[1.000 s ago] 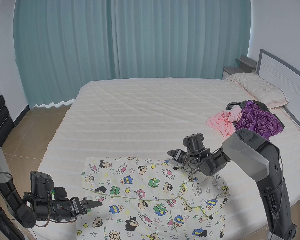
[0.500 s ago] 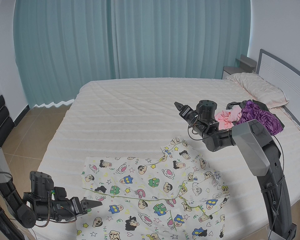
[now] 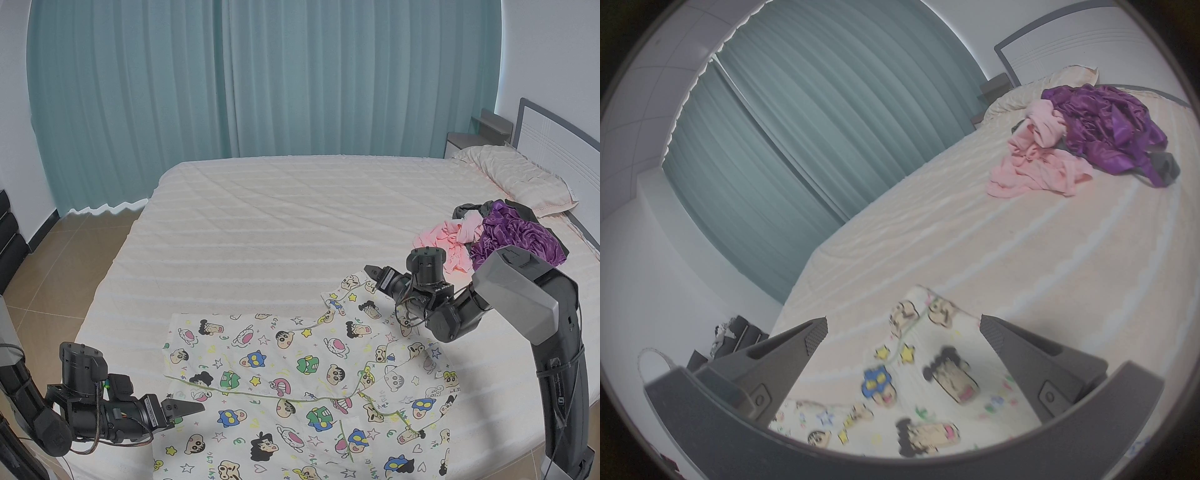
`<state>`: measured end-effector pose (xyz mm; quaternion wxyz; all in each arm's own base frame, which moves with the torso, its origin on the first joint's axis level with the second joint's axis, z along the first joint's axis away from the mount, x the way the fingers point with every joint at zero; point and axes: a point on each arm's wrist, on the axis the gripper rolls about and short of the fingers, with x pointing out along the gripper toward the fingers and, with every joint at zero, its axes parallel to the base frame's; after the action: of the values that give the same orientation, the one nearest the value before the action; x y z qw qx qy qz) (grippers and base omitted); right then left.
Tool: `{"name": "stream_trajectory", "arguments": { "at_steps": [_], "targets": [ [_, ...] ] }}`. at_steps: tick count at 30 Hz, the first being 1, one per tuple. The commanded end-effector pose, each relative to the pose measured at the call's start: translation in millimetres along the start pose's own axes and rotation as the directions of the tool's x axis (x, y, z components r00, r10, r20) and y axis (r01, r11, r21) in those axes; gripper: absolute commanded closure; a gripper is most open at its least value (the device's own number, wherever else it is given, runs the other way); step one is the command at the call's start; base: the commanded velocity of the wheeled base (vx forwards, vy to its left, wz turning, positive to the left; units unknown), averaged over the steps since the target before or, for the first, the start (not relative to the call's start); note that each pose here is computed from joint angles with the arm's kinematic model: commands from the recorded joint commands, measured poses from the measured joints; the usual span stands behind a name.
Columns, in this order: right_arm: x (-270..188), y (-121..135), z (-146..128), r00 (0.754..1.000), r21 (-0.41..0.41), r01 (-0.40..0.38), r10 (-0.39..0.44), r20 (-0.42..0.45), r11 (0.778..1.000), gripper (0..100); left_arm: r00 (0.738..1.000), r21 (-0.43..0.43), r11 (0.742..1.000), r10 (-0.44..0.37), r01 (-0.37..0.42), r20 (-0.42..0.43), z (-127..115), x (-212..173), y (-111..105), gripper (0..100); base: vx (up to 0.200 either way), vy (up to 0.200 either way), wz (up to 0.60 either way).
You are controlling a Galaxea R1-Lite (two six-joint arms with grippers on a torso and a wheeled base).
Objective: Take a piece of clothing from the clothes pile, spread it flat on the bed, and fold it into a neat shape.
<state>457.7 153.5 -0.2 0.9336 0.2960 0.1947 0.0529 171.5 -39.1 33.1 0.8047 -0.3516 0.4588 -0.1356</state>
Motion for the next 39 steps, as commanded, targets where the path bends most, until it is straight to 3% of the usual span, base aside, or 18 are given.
{"name": "stream_trajectory", "arguments": {
  "at_steps": [1,8,17,24,29,33,39],
  "targets": [
    [-87,3,7,1.000,-0.045,-0.017,0.018,0.005,0.999,0,1.000,-0.023,1.000,0.012,-0.013,-0.008,-4,-3,2,0,0.000,0.000,0.00],
    [-154,-11,-9,0.999,-0.081,-0.004,0.000,-0.045,0.997,0,1.000,-0.062,0.998,0.012,-0.012,0.002,-3,-4,1,0,-0.057,0.000,0.00],
    [-201,-32,-32,0.992,-0.091,0.054,-0.064,-0.109,0.994,0,0.999,-0.081,0.996,0.034,-0.036,-0.024,-10,-14,0,0,-0.200,0.200,0.00],
    [-224,-39,-45,0.989,-0.027,0.093,-0.096,-0.112,0.995,0,0.998,-0.086,0.995,0.055,-0.059,-0.043,-13,-16,2,0,-0.200,0.114,0.00],
    [-234,-44,-47,0.988,-0.018,0.099,-0.101,-0.116,0.995,0,0.995,-0.069,0.995,0.073,-0.077,-0.062,-17,-12,0,0,0.000,0.000,0.00],
    [-237,-47,-49,0.986,-0.016,0.109,-0.110,-0.126,0.994,0,0.987,-0.018,0.990,0.139,-0.141,-0.078,-25,-2,-4,0,0.000,0.000,0.00],
    [-237,-47,-50,0.985,0.013,0.114,-0.112,-0.130,0.993,0,0.982,0.014,0.989,0.148,-0.148,-0.118,-32,3,-7,0,0.000,0.000,0.00]
  ]
}}
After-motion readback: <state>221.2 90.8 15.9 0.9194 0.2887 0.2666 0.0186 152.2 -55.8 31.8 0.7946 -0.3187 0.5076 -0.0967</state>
